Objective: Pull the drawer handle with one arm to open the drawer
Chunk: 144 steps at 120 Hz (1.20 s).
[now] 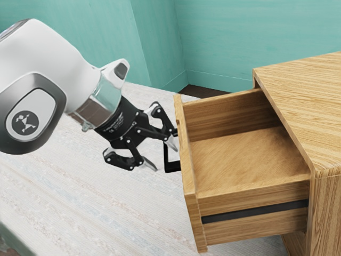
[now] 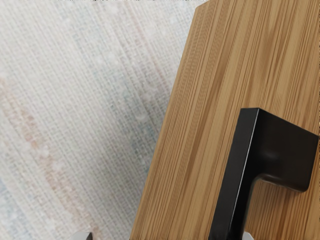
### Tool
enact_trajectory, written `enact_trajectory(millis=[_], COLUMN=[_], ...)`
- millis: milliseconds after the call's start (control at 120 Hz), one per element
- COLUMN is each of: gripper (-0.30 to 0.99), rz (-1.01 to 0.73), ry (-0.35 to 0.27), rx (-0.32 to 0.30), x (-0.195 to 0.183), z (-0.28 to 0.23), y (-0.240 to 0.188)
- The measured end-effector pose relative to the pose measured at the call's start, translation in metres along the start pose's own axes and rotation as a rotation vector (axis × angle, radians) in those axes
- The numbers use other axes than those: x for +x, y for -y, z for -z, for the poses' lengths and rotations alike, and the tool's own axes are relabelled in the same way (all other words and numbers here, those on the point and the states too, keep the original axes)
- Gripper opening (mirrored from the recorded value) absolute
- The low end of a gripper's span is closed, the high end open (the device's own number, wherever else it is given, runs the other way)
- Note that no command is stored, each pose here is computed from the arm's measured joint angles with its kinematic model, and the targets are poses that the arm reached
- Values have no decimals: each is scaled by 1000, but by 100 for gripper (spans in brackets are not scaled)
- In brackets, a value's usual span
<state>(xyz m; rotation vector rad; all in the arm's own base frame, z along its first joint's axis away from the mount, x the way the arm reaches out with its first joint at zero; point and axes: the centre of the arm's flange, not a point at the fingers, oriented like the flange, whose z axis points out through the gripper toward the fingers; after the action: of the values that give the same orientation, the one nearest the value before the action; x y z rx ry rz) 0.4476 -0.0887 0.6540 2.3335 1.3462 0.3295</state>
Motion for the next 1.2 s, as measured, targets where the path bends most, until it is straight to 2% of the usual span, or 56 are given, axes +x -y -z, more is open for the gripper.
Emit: enact_trajectory(millis=[1050,1117,1167,1200], gripper=[33,43,49,52], rz=[54,18,-89,-193], ry=[-22,-61,-155,-228], rx=[-53,-86,-124,-98], x=[7,4,-14,-35], z=[41,72,143,167], y=[69,57,31,13])
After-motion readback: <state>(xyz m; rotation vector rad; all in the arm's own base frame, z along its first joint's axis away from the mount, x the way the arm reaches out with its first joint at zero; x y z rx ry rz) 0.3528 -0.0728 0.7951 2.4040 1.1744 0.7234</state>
